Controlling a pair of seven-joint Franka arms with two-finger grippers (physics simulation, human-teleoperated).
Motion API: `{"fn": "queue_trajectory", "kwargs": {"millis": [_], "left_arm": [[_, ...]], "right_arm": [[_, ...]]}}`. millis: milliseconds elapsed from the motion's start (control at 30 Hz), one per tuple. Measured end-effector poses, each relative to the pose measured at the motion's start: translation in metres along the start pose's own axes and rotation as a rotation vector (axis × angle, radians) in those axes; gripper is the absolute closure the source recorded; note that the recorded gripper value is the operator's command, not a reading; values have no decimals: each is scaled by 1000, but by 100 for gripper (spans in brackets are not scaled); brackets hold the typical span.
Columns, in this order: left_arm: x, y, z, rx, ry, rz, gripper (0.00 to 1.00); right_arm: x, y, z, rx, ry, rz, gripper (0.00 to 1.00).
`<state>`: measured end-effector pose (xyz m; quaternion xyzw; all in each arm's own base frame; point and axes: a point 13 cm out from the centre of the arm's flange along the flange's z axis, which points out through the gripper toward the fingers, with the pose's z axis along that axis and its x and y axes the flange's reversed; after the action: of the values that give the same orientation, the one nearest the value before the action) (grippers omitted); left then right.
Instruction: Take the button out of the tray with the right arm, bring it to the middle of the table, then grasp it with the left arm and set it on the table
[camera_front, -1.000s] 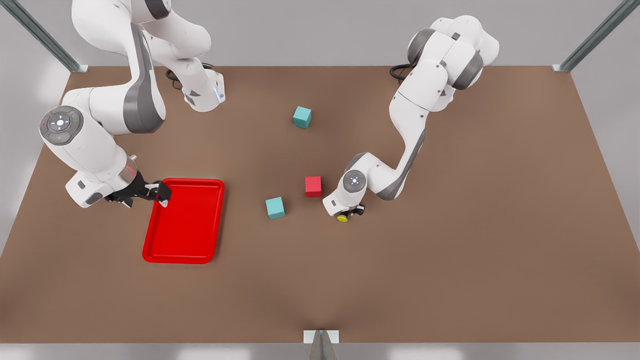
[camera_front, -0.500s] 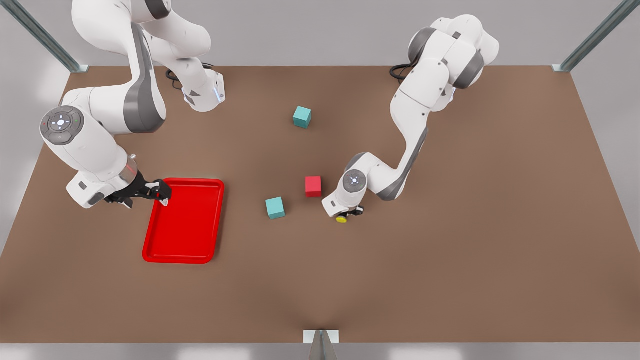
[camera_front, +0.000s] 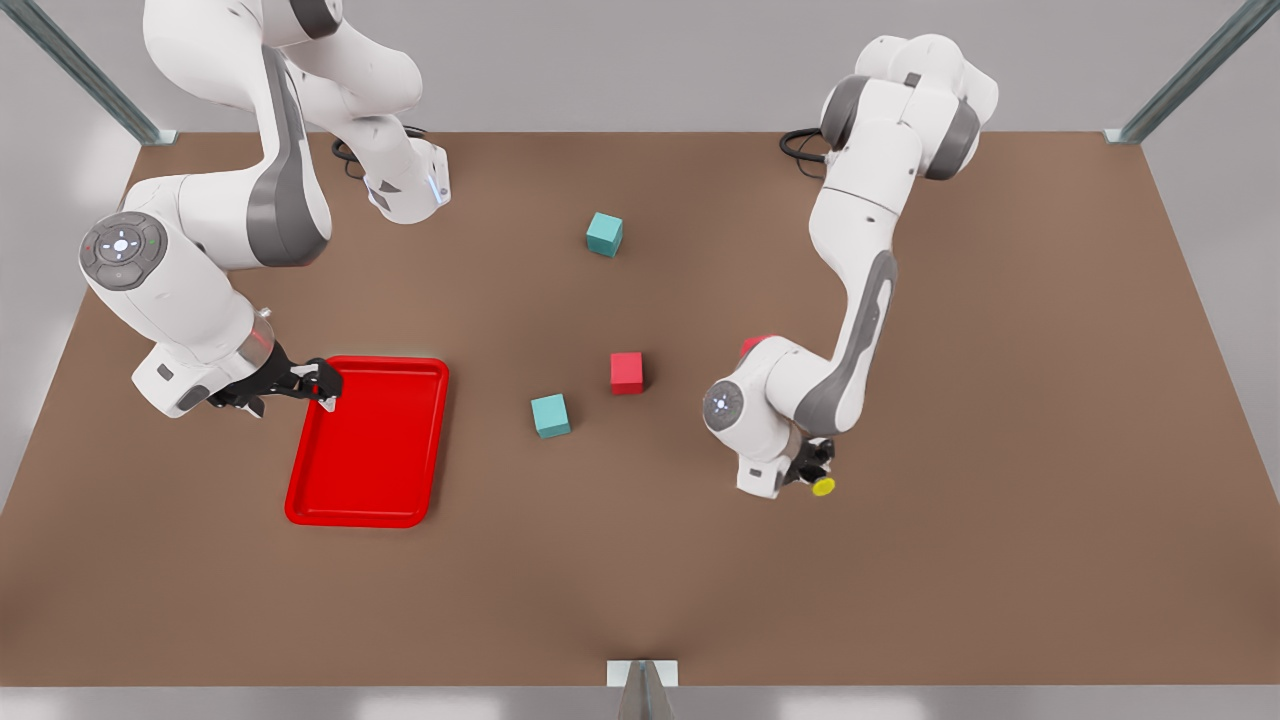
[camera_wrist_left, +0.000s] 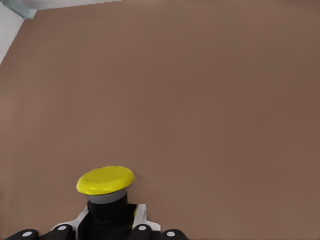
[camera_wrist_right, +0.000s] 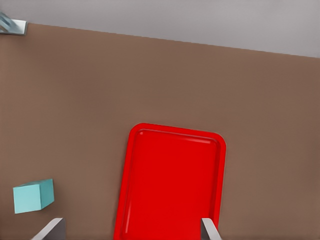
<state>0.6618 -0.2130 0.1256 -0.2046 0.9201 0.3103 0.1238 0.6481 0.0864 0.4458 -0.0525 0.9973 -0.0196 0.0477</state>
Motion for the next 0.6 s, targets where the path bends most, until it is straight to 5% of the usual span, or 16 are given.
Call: {"fn": "queue_trajectory", "kwargs": {"millis": [267,600], "left_arm": [[-4,64,75,-316,-231,-445,53],[7,77,139,-393,-538,-744,53]], "right_arm": [[0,0,0,0,0,-6,0],[0,0,0,0,0,-10,0]]}}
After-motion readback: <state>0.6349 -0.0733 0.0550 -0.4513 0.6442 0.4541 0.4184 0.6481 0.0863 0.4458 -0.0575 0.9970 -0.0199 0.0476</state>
